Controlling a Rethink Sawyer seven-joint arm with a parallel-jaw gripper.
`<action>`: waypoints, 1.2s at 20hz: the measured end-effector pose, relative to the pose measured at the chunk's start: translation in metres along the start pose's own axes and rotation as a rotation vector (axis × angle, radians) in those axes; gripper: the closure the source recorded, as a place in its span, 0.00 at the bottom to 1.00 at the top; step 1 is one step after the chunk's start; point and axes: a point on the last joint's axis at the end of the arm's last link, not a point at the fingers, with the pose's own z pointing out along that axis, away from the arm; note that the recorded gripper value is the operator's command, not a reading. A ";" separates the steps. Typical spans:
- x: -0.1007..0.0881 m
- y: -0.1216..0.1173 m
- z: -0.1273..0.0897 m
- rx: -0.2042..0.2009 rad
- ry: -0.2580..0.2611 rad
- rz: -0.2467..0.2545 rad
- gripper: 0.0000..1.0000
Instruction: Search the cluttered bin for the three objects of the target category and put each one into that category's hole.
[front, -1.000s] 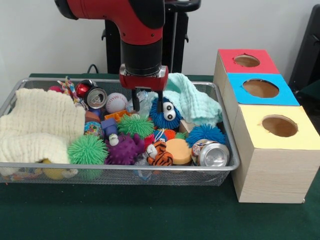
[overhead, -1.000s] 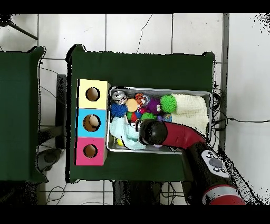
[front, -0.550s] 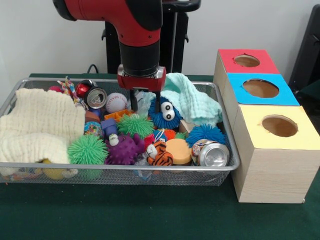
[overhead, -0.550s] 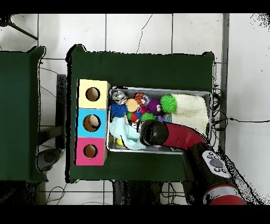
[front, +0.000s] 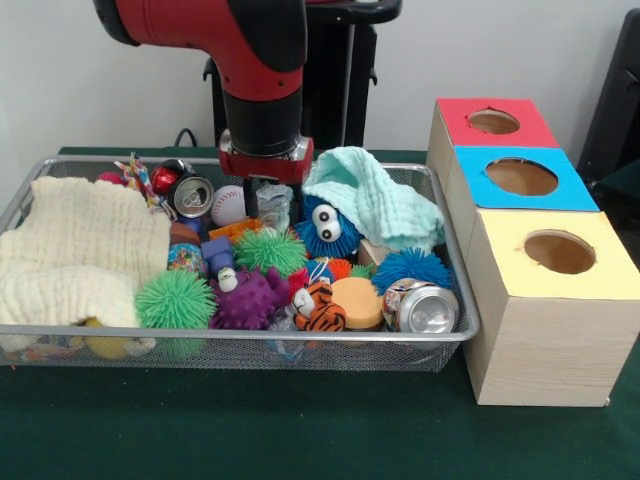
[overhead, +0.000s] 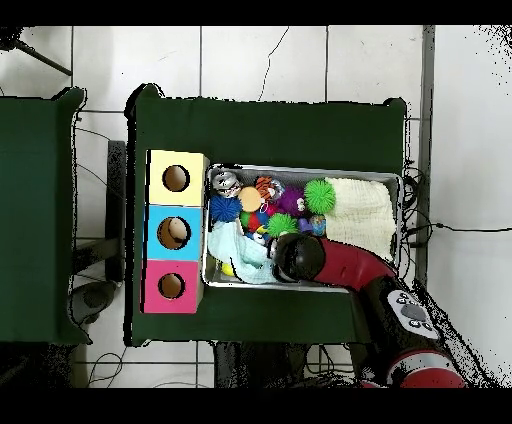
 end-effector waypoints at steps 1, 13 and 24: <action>0.001 -0.002 0.001 0.003 0.003 0.002 0.00; 0.011 -0.018 0.006 0.037 0.025 0.020 0.00; 0.012 -0.014 0.008 0.038 0.027 0.013 0.00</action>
